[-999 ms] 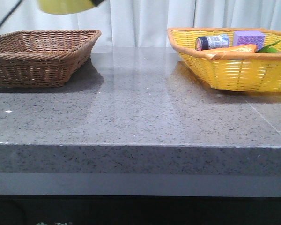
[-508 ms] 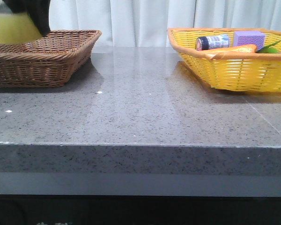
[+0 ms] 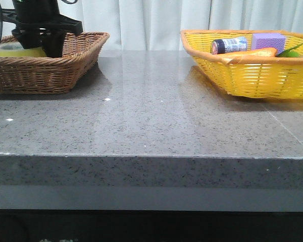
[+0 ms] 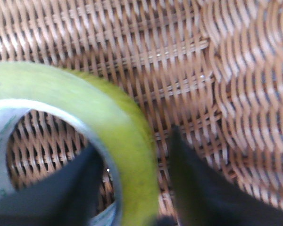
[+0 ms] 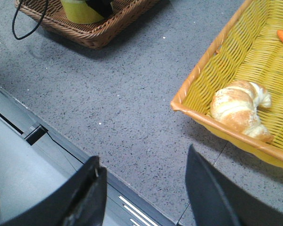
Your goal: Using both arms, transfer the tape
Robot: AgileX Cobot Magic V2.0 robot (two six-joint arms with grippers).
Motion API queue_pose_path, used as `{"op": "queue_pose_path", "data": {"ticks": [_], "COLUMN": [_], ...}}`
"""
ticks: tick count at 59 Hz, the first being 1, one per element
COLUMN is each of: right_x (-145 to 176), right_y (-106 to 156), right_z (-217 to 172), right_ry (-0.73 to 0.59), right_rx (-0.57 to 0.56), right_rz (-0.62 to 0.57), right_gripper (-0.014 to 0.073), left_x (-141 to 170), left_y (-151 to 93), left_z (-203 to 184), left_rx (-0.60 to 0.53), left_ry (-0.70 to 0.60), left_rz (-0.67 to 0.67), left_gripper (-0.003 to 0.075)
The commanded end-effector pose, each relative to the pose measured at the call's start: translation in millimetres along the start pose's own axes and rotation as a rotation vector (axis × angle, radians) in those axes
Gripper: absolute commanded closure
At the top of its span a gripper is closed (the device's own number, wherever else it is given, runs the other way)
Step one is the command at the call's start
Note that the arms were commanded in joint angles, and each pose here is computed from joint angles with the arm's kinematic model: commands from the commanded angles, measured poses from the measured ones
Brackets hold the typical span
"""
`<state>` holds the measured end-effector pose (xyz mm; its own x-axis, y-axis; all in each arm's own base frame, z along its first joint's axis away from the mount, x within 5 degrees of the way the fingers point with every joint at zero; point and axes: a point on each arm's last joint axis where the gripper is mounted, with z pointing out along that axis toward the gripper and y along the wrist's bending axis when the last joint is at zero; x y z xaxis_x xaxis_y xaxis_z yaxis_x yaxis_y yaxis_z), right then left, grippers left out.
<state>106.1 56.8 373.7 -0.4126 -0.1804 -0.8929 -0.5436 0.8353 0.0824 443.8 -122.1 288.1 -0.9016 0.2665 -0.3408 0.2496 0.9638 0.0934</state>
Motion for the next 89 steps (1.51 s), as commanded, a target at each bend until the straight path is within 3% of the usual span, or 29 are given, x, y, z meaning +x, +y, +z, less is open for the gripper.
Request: {"op": "queue_pose_path", "data": {"ticks": [1,11,25,39,49,62,89], "right_x": [-12,-12,-12,-12,-12,-12,-12], "right_y": [0,0,0,0,0,0,0], "right_z": [-5,-5,-5,-5,-5,-5,-5], "right_ry": [-0.085,-0.085,-0.085,-0.085,-0.085,-0.085,-0.085], "right_rx": [0.009,0.009,0.009,0.009,0.009,0.009,0.009], "right_rz": [0.009,0.009,0.009,0.009,0.009,0.009,0.009], "right_gripper": [0.0185,0.0185,0.0185,0.0185,0.0185,0.0185,0.0185], "left_x": [-6,-5,5,42,80,141,264], "left_y": [3,5,10,12,10,9,0], "left_z": [-42,-61,-134,-214,-241,-241,-185], "left_rx": [0.020,0.019,0.048,0.102,0.150,0.148,0.194], "left_ry": [-0.126,-0.136,-0.294,-0.462,-0.558,-0.641,-0.696], "left_rz": [-0.021,-0.026,-0.031,-0.013,0.015,0.021,0.020], "left_gripper": [0.0235,0.0226,0.0226,0.0227,0.0227,0.0227,0.0227]}}
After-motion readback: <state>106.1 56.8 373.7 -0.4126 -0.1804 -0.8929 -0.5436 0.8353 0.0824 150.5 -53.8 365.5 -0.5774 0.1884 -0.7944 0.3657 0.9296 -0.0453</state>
